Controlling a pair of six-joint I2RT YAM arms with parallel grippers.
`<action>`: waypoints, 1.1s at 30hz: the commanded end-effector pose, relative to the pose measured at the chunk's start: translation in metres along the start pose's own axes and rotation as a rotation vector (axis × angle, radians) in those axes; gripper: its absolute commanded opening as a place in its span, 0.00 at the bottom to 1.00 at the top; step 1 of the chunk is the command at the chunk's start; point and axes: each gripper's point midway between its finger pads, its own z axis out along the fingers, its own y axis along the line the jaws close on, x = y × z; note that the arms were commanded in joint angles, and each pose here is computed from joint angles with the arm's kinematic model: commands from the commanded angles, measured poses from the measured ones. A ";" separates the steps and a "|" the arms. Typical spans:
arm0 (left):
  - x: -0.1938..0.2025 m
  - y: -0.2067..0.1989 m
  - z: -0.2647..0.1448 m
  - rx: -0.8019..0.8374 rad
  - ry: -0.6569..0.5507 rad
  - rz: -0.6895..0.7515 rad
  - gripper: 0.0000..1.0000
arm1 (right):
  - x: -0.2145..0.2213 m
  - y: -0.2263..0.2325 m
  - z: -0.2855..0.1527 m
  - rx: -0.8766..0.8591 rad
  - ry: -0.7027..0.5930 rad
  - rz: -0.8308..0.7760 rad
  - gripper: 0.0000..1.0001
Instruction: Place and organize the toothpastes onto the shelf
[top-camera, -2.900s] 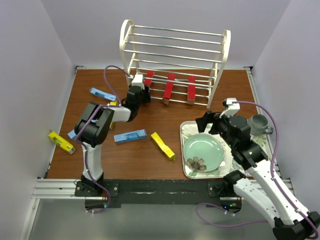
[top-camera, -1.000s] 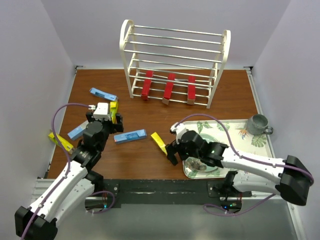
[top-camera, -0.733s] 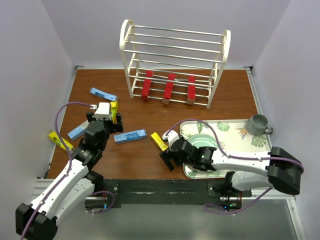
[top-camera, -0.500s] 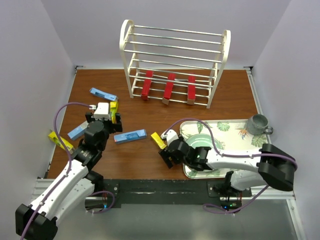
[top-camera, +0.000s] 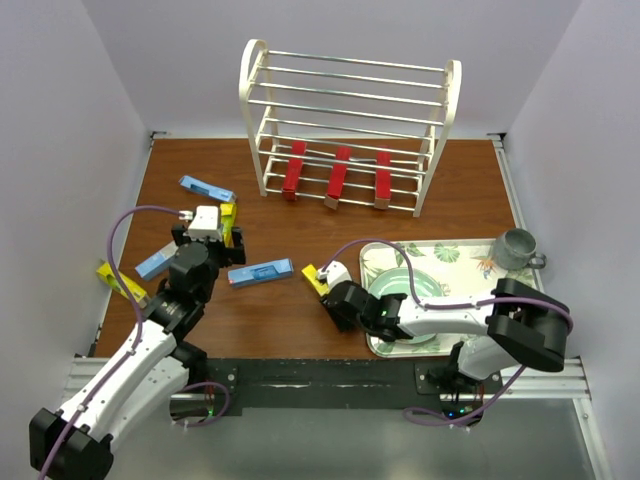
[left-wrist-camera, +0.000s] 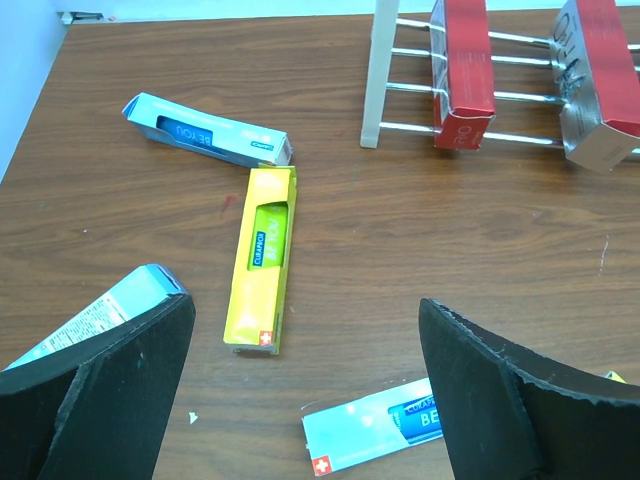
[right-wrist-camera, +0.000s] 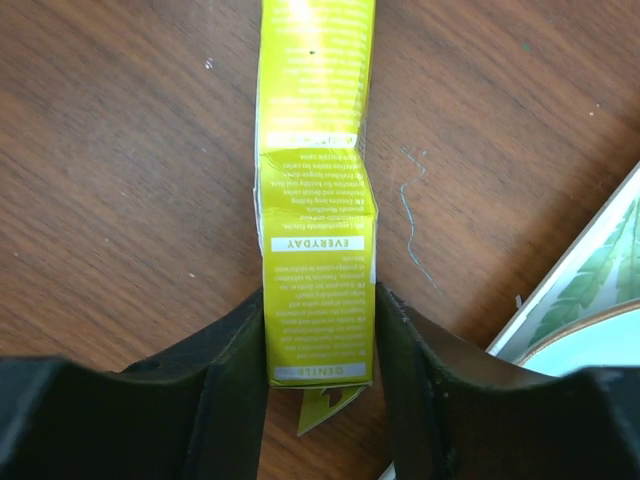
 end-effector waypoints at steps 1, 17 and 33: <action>-0.010 -0.005 0.000 0.007 -0.045 -0.029 1.00 | -0.028 0.007 -0.003 -0.001 -0.079 0.059 0.42; -0.010 -0.012 -0.002 0.027 -0.050 -0.031 0.99 | -0.097 -0.007 -0.063 -0.029 -0.260 0.248 0.13; -0.013 -0.019 -0.007 0.046 -0.060 -0.044 0.99 | -0.222 -0.156 -0.141 0.375 -0.519 0.393 0.10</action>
